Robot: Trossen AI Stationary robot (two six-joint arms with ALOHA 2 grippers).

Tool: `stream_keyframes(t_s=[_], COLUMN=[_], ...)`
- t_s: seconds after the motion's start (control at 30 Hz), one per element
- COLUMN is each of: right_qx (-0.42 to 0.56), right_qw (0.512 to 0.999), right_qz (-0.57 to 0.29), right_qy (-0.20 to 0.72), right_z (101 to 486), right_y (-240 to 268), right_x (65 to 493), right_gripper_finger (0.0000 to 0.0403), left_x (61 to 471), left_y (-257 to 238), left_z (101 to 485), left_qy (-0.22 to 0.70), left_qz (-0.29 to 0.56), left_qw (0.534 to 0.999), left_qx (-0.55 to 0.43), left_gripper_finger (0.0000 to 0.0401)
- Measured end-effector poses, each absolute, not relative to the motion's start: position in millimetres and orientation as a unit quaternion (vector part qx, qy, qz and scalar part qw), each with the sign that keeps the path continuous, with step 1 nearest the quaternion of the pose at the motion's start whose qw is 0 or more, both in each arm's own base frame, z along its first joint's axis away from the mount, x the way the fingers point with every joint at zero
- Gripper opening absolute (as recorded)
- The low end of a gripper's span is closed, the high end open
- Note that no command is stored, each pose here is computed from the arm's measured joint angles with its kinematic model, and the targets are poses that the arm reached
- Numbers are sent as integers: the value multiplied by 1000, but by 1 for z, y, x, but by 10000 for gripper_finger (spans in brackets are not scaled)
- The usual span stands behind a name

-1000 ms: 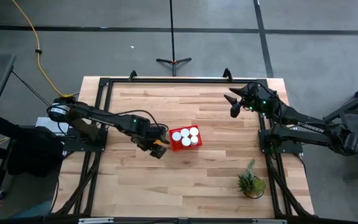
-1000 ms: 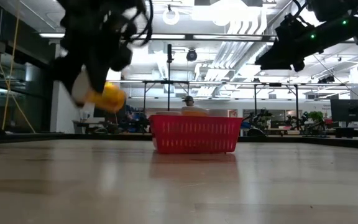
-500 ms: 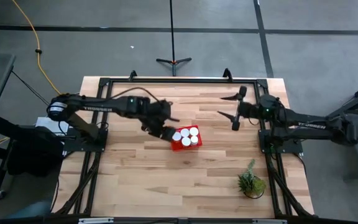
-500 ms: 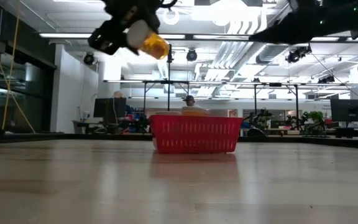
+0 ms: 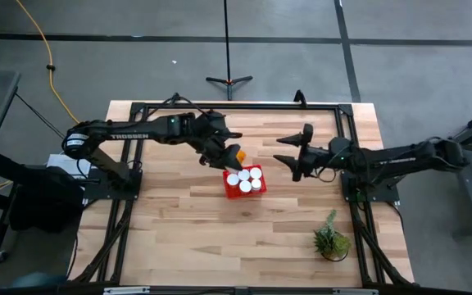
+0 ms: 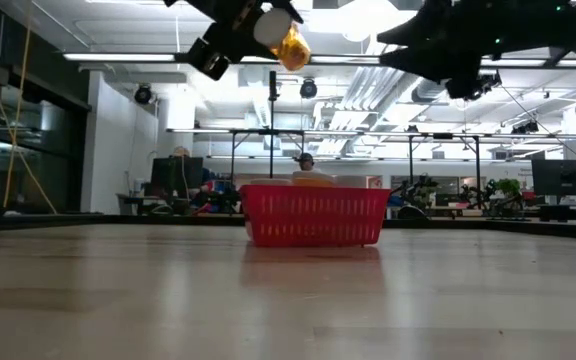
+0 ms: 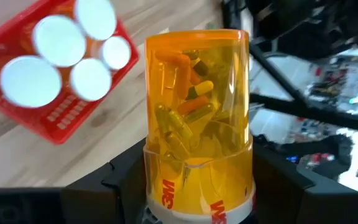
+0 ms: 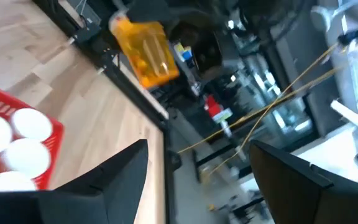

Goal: Pick and place pill bottles into a basket
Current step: Put the orange medicine bottle into the bin

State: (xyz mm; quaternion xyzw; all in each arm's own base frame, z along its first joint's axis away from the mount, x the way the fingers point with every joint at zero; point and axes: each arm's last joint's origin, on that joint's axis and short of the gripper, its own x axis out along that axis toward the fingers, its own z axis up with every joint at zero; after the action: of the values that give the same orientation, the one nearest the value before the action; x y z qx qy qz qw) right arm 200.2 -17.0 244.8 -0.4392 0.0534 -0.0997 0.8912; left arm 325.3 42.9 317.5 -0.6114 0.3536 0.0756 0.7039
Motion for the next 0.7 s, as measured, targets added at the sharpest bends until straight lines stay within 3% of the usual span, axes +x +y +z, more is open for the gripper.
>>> stream_keyframes(t_s=[0.3, 0.47, 0.7], right_qx=[-480, -515, -545], right_qw=[871, 852, 831], right_qz=[-106, -89, -113], right_qy=[-3, 3, 32], right_z=[238, 243, 248], right_y=[-15, -12, -10], right_x=[227, 247, 277], right_gripper_finger=[272, 272, 273], left_x=[330, 331, 332], left_y=[55, 55, 55], left_z=[326, 327, 328], left_qy=[298, 295, 287], left_qz=[75, 73, 70], left_qw=[702, 695, 692], left_qx=[-642, -652, -658], left_gripper_finger=[247, 264, 245])
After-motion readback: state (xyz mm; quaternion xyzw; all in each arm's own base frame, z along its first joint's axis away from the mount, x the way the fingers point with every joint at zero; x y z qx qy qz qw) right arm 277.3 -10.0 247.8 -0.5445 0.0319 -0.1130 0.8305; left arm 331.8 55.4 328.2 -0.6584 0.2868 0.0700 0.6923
